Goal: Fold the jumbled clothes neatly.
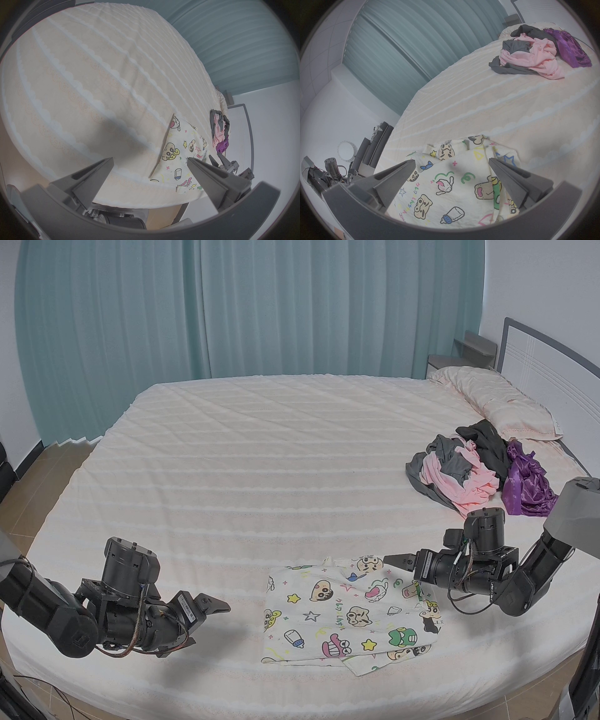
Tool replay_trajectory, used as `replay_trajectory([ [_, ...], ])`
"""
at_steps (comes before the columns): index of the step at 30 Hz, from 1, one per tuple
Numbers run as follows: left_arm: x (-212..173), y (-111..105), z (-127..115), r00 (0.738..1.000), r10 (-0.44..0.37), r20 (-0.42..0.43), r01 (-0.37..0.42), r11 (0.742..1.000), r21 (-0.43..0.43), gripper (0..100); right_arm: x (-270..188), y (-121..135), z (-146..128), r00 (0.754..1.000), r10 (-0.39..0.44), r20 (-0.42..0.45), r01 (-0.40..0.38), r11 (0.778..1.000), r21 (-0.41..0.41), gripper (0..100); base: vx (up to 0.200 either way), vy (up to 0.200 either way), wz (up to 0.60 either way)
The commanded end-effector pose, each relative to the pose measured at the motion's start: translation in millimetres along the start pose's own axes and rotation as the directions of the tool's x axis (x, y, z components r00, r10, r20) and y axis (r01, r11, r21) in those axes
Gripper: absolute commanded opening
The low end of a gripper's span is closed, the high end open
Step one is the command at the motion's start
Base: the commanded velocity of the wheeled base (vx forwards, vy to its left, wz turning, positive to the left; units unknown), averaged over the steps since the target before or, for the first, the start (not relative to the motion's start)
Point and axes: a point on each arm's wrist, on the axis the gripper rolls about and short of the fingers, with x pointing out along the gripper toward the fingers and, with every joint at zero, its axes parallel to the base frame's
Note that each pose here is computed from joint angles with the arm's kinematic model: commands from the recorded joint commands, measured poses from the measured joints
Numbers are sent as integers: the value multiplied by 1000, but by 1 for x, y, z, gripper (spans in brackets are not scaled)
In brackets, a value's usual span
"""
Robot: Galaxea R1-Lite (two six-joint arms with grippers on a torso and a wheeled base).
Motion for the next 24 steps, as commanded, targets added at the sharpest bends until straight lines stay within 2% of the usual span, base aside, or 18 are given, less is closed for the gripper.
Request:
replay_trajectory([
  [1, 0, 0, 0, 1000, 1, 0, -1, 1000, -1, 100, 9, -5, -6, 1000, -9, -24, 9, 1000, 4, 100, 0, 0, 0],
  [23, 0, 0, 0, 1000, 0, 1, 0, 1000, -1, 100, 26, -15, -9, 999, -26, -38, 26, 1000, 11, 100, 0, 0, 0],
  [24, 0, 0, 0, 1000, 0, 1, 0, 1000, -1, 100, 27, -15, -8, 999, -25, -34, 26, 1000, 12, 0, 0, 0, 0],
])
